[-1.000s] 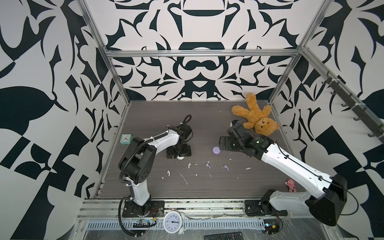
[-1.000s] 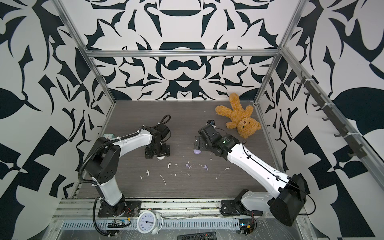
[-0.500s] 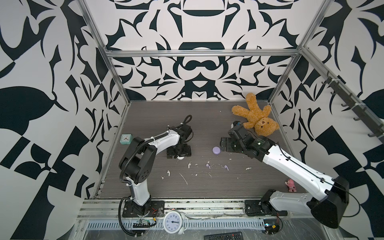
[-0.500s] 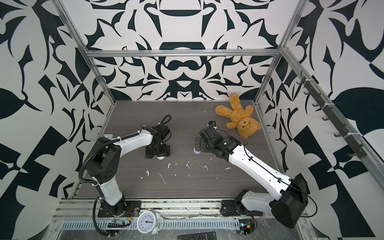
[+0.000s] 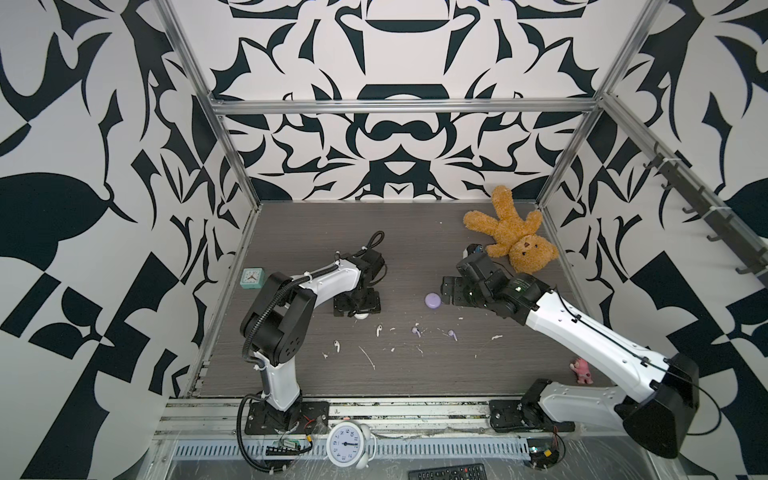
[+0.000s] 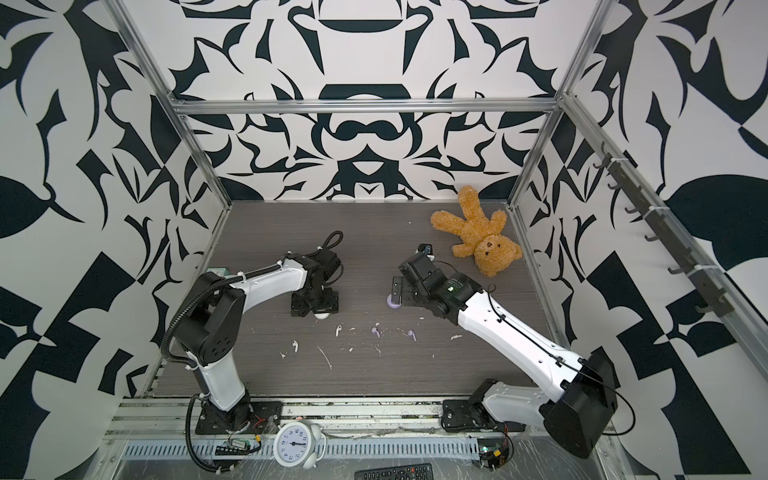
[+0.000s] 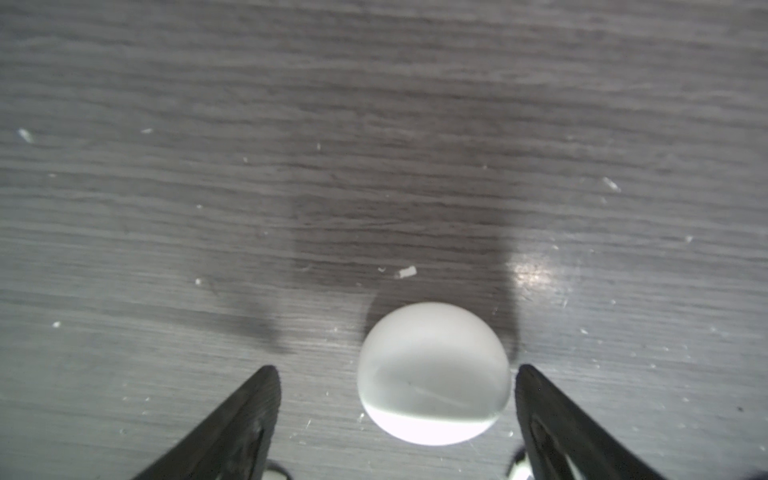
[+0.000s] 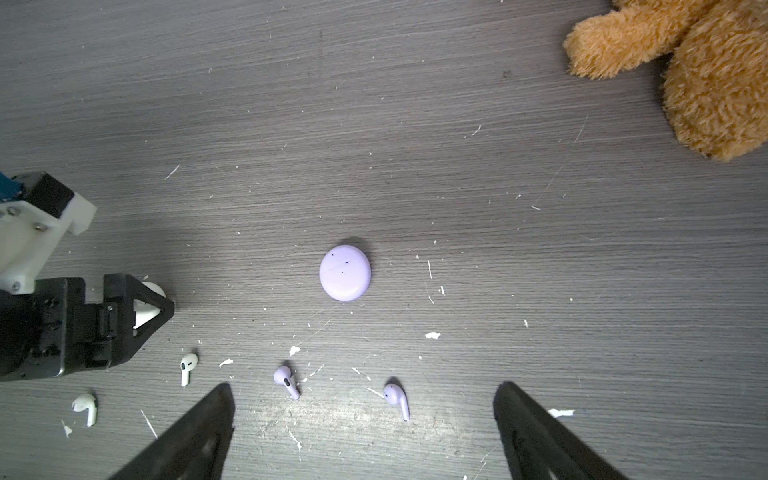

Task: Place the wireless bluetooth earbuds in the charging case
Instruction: 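Close the left gripper on the round white case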

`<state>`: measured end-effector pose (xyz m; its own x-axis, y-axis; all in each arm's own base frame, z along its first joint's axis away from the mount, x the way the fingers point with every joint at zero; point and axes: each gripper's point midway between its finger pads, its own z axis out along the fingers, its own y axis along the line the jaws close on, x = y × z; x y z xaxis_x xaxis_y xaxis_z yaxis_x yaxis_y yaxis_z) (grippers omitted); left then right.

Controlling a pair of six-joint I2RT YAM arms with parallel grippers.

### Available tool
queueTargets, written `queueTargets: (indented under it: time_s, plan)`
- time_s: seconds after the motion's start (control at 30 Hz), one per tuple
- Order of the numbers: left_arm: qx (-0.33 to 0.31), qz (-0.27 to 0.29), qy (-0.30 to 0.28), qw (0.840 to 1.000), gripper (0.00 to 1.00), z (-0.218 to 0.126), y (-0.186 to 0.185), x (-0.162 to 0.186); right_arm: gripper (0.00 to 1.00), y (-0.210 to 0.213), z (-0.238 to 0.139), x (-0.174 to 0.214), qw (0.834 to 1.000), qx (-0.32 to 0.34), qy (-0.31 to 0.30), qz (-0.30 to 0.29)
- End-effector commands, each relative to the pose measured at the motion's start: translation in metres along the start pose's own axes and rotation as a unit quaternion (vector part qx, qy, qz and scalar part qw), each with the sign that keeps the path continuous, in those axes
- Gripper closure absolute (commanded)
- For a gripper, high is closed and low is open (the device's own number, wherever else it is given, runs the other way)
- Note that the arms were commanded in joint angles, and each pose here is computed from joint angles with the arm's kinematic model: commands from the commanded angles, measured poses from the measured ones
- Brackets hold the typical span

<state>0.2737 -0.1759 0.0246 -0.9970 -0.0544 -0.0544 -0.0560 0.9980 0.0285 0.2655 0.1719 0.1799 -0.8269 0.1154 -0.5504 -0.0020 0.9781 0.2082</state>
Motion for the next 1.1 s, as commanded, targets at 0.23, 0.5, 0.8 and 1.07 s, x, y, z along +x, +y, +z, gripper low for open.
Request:
queueTargets:
  time_s: [0.23,0.5,0.8,1.07]
  plan:
    - [-0.014,-0.003,0.030,0.999,0.19,0.014,0.002,0.012,0.01,0.001,-0.009,-0.005,1.000,-0.013,-0.018,0.018]
    - [-0.006,-0.003,0.021,1.000,0.27,0.017,-0.004,0.007,0.01,0.003,-0.008,-0.004,0.999,-0.020,-0.014,0.022]
    - [-0.004,-0.001,0.025,1.000,0.31,0.020,-0.007,0.008,0.01,0.003,-0.011,-0.005,0.999,-0.023,-0.016,0.023]
    - [-0.002,0.000,0.026,1.000,0.32,0.021,-0.011,0.009,0.01,0.002,-0.011,-0.003,0.999,-0.023,-0.014,0.026]
